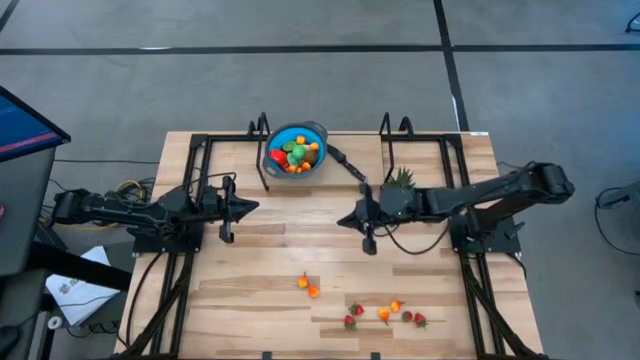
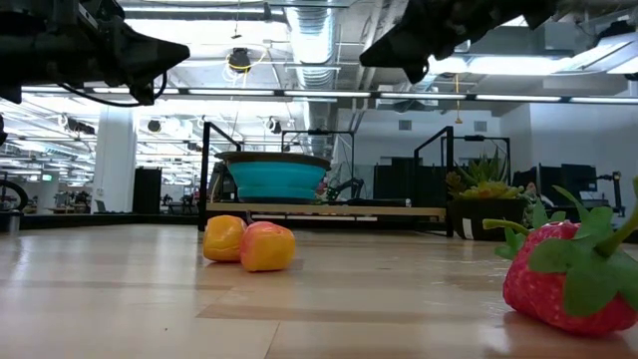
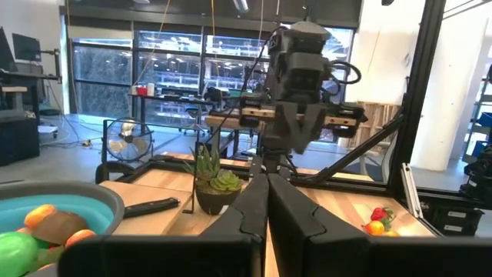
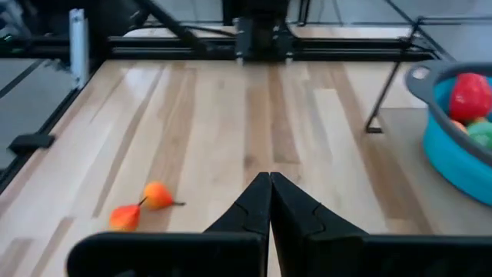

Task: Pick & Place Fruit
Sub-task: Put the strawberry into the basket

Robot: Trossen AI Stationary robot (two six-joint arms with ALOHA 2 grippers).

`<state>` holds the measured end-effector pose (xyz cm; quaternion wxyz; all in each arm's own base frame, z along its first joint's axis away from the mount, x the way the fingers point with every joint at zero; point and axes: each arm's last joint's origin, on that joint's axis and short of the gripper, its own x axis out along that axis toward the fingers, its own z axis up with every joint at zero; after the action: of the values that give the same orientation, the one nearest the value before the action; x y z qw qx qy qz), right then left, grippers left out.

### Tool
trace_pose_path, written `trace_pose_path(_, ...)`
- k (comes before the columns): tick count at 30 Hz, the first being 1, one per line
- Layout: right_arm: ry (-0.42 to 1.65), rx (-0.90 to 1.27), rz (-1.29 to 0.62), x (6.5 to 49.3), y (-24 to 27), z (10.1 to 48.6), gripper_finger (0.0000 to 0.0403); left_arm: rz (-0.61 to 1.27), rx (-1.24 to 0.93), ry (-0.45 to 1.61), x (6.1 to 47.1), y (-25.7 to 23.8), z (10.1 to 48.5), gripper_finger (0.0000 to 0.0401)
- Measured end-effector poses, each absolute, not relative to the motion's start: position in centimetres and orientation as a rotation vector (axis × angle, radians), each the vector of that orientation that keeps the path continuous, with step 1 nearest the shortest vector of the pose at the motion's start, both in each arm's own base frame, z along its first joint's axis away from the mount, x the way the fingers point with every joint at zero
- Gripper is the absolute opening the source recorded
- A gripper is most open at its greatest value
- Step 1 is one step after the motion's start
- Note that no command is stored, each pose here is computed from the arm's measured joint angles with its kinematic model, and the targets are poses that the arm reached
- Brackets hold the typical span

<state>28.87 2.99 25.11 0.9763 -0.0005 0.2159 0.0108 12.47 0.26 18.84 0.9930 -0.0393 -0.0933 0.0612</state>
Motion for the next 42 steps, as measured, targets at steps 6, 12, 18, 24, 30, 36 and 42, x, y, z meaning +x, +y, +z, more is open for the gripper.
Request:
trace_pose_path(6,0.429,-0.049,0.063,28.8,4.0,25.1,0.0001,0.122,-0.079,-0.187,12.5,0.3,18.8,0.0004)
trace_pose_path(12,0.411,-0.046,0.056,28.4,3.8,23.9,0.0001,0.123,-0.079,-0.187,12.5,0.3,18.8,0.0004)
trace_pose_path(18,0.194,0.006,0.017,25.4,2.4,22.2,0.0001,0.123,-0.079,-0.187,12.5,0.3,18.8,0.0004)
trace_pose_path(24,0.051,0.015,-0.011,21.6,1.3,22.6,0.0001,0.123,-0.079,-0.187,12.5,0.3,18.8,0.0004)
trace_pose_path(30,-0.037,0.072,-0.008,19.0,1.2,23.4,0.0001,0.122,-0.079,-0.187,12.5,0.3,18.8,0.0004)
trace_pose_path(36,0.118,0.425,0.009,18.1,2.0,23.4,0.0,0.123,-0.079,-0.187,12.5,0.3,18.8,0.0004)
trace_pose_path(42,0.423,0.679,-0.118,17.9,3.8,23.0,0.0,0.123,-0.079,-0.187,12.5,0.3,18.8,0.0004)
